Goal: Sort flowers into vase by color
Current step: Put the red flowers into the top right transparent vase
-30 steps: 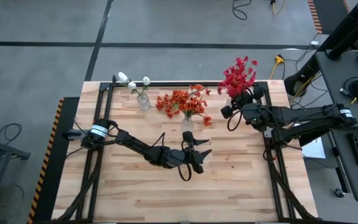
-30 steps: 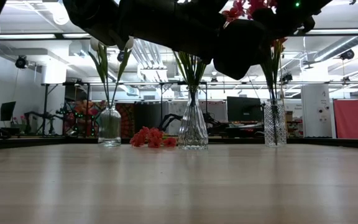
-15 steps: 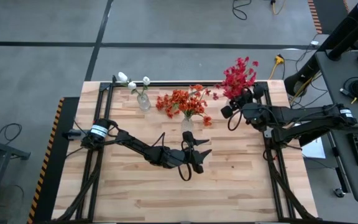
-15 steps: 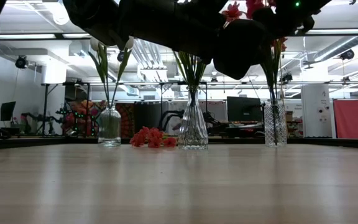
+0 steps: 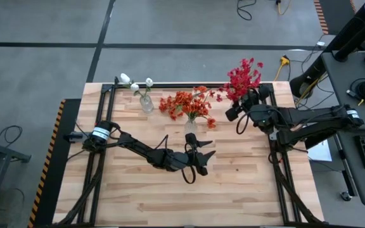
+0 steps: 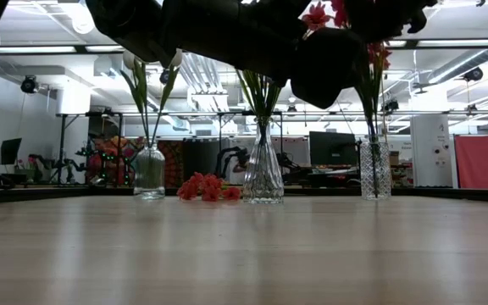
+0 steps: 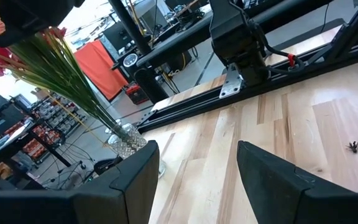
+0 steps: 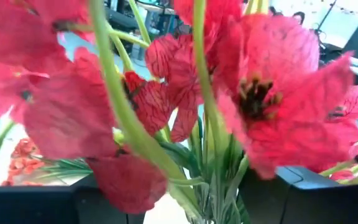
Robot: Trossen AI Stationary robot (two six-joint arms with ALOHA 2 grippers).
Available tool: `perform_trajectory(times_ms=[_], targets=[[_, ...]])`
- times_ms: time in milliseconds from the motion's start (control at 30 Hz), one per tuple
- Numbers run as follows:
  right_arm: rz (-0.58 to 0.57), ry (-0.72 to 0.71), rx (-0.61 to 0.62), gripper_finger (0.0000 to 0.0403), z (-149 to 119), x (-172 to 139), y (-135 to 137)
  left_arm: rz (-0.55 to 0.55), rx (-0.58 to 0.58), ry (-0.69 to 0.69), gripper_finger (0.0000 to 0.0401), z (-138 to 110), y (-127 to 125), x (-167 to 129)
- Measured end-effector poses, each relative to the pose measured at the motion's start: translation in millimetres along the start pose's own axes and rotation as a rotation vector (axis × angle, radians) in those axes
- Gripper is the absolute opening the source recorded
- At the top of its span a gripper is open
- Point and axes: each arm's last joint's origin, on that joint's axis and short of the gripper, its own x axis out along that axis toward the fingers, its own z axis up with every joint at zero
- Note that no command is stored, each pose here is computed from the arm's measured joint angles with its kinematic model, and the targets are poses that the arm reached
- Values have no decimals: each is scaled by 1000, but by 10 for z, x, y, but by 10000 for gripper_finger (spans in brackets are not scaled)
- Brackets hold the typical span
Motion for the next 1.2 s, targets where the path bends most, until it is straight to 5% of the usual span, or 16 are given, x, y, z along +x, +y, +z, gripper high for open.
perform_trajectory(times_ms=[533,1200], targets=[[22,13,17,204,206,-111,-78,7,7,3,199,2,-1,-3],[100,-34,71,300,542,-198,-192,14,18,5,199,2,0,-4]])
